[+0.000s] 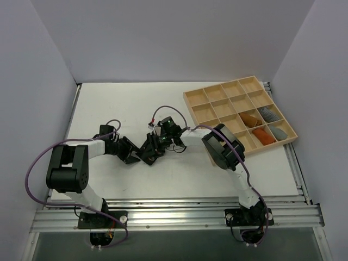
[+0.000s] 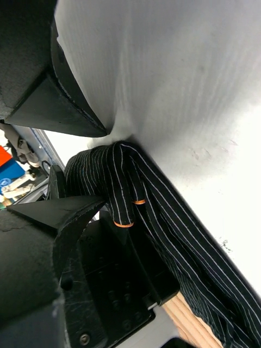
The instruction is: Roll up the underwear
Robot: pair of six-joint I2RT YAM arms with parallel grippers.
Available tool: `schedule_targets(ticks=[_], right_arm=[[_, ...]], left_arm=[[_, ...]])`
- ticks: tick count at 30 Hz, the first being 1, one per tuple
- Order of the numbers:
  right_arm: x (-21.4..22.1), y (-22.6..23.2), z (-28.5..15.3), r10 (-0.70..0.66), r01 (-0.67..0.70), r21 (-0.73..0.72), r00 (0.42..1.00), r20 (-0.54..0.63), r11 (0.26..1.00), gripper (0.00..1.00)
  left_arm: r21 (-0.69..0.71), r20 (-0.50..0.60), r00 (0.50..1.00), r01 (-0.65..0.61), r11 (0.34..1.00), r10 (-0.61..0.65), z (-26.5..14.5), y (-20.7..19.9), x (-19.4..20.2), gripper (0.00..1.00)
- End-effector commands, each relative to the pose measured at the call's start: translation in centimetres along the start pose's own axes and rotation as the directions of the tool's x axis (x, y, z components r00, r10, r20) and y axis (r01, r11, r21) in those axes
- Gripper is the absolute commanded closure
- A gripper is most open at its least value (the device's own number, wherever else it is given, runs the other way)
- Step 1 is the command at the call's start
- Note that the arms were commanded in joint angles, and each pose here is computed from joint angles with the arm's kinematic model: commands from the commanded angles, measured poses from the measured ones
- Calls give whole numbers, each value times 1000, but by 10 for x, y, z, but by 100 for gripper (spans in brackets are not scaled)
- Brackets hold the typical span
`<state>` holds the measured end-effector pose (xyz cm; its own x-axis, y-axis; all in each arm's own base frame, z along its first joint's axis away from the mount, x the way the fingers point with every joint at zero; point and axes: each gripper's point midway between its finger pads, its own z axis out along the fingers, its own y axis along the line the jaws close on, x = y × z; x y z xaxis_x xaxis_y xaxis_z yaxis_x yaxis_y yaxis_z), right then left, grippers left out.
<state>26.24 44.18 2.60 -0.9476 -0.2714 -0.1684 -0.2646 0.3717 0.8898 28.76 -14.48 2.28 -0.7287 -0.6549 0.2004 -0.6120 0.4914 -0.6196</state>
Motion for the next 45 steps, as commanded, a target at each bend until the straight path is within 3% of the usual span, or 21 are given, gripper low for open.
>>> schedule_targets(ticks=[1, 6, 11, 13, 14, 16, 21, 24, 25, 26, 38, 45], right_arm=[[6, -44, -9, -7, 3, 240, 1000, 13, 971, 62], [-4, -49, -14, -42, 29, 300, 998, 39, 954, 67], [-5, -58, -15, -40, 24, 339, 998, 41, 940, 82], [-7, -59, -17, -46, 26, 348, 998, 48, 937, 80], [-5, -61, -18, -42, 22, 351, 998, 49, 936, 72], [-9, -58, -21, -61, 34, 357, 996, 63, 933, 68], [-14, -55, -24, -54, 20, 341, 995, 89, 940, 69], [-19, -56, -22, -60, 25, 338, 994, 95, 941, 86], [-16, -60, -22, -44, 13, 349, 996, 81, 937, 97], [-13, -68, -19, -33, 7, 357, 997, 68, 934, 100], [23, -86, -3, 122, -109, 264, 992, -36, 959, 100], [28, -79, 1, 183, -170, 196, 982, -47, 966, 100]], left_arm=[[-198, 31, 1000, 9, 980, -3, 14, 50, -8, 44], [-234, 9, 1000, 15, 972, -14, 18, 60, -5, 44], [-269, 24, 1000, 9, 963, -2, 14, 64, -8, 44], [-276, 23, 1000, 3, 961, 4, 14, 65, -8, 45], [-281, 21, 1000, 0, 960, 6, 13, 65, -8, 46], [-295, 20, 1000, 3, 956, 3, 14, 68, -8, 46], [-307, 16, 1000, 12, 952, -7, 15, 74, -6, 48], [-309, 19, 1000, 13, 951, -8, 14, 74, -6, 48], [-306, 23, 1000, 13, 952, -6, 14, 73, -7, 48], [-309, 23, 1000, 16, 951, -9, 13, 72, -7, 48], [-174, 110, 993, -27, 984, 47, 5, 33, -23, 39], [-121, 114, 992, -32, 992, 46, 14, 28, -26, 40]])
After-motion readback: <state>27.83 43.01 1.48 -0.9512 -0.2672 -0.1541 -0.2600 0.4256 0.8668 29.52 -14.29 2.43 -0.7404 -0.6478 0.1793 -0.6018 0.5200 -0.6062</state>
